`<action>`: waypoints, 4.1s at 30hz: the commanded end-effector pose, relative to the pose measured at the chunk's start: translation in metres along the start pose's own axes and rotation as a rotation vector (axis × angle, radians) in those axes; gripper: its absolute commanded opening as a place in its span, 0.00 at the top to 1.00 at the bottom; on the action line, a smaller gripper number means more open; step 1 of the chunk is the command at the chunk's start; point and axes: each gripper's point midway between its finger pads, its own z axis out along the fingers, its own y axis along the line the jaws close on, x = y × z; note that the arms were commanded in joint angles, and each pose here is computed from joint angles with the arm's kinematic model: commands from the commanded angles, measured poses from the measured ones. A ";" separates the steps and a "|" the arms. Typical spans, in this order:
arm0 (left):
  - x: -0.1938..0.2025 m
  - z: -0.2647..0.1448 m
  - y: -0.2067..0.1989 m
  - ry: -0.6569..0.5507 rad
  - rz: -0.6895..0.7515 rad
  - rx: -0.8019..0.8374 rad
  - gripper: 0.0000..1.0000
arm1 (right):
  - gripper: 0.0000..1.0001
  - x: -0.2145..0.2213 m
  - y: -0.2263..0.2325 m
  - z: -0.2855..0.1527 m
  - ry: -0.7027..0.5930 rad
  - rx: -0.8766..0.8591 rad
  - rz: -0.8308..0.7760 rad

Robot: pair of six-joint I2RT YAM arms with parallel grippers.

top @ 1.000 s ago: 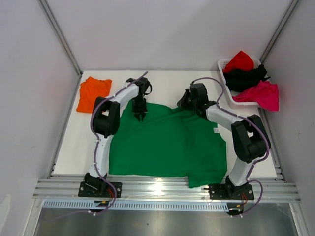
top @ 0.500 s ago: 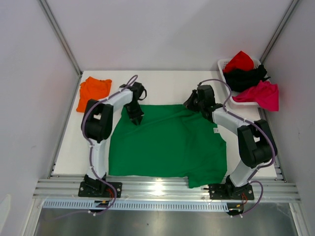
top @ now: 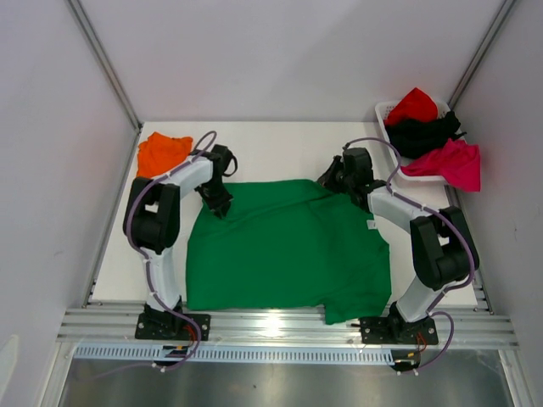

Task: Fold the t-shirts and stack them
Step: Flatten the tshirt out

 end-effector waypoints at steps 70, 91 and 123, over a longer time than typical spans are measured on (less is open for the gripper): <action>-0.156 -0.023 -0.034 -0.126 -0.661 0.194 0.53 | 0.97 -0.031 -0.025 -0.024 -0.076 0.018 0.012; -0.150 -0.005 -0.024 -0.055 -0.621 0.013 0.54 | 0.97 -0.035 -0.029 -0.024 -0.083 0.021 0.026; -0.140 0.012 -0.031 0.077 -0.570 0.001 0.61 | 0.97 -0.047 -0.029 -0.044 -0.120 0.010 0.031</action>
